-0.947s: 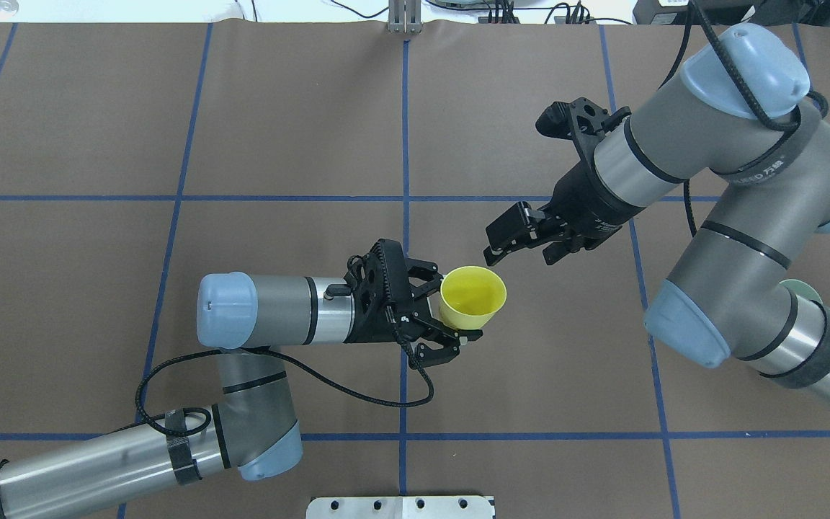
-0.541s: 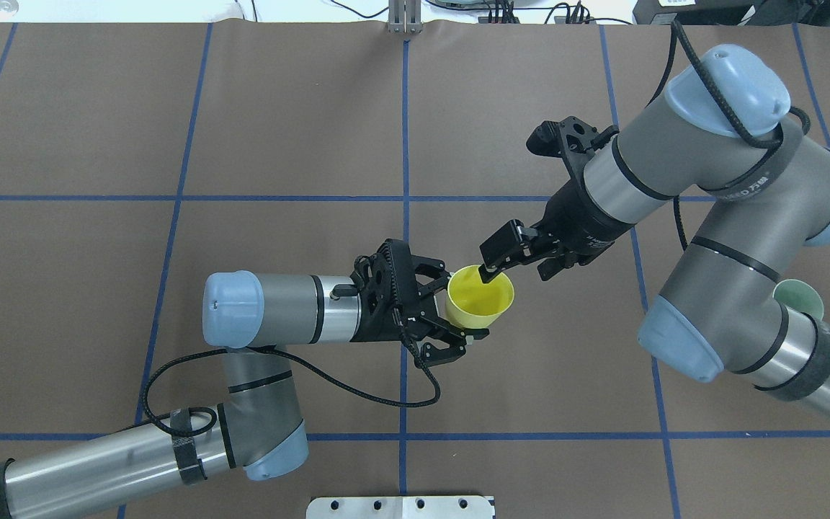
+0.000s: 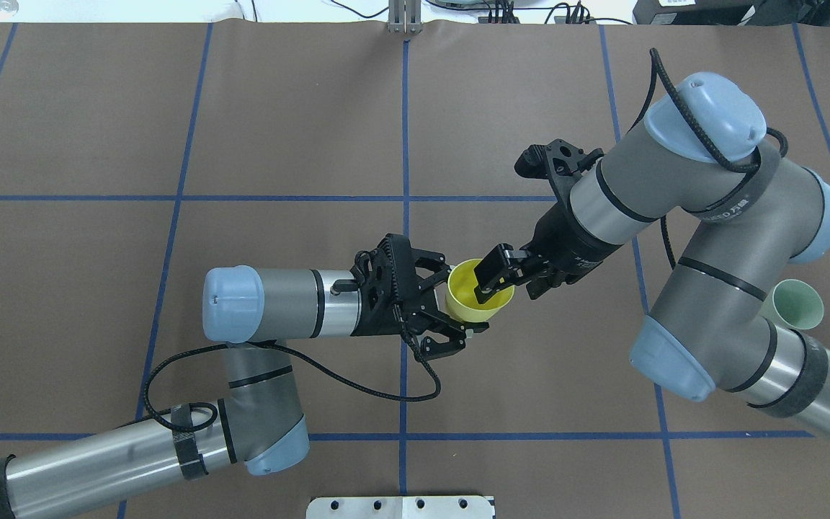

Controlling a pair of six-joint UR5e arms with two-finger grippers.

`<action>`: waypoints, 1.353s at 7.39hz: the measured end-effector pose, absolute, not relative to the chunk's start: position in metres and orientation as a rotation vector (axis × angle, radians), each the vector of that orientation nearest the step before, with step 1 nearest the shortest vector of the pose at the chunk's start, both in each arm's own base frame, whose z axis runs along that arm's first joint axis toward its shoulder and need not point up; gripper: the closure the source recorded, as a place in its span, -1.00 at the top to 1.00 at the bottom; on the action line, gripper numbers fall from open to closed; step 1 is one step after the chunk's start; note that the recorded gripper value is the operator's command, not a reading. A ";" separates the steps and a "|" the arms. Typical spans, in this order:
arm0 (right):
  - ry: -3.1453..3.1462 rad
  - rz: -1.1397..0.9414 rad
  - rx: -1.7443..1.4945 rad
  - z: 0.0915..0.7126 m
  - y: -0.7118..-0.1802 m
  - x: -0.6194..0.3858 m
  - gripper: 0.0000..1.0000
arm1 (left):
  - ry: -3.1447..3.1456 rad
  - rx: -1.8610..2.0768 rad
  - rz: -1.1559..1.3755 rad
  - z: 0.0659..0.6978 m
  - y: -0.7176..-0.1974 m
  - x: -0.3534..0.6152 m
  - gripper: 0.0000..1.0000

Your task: Transfer and stack yellow cup on green cup

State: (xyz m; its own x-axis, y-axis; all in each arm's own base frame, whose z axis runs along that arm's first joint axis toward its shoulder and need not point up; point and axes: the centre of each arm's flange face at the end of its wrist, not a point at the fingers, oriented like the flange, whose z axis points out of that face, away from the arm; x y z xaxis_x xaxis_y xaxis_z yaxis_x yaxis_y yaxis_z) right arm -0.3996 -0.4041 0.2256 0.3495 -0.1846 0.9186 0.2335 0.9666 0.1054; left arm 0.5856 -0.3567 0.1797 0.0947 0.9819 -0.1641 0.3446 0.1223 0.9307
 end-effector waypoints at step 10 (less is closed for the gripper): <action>-1.161 -0.249 -0.023 0.230 -0.402 -0.402 -1.00 | 1.379 1.376 0.804 0.178 -0.360 0.595 -0.59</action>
State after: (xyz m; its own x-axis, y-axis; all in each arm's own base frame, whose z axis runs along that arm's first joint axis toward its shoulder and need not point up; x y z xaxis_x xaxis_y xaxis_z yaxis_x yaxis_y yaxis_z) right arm -0.4023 -0.4023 0.2302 0.3737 -0.1825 0.9094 0.2061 0.9723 0.1104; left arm 0.5947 -0.3600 0.1781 0.1333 0.9735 -0.1860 0.3177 0.1358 0.9384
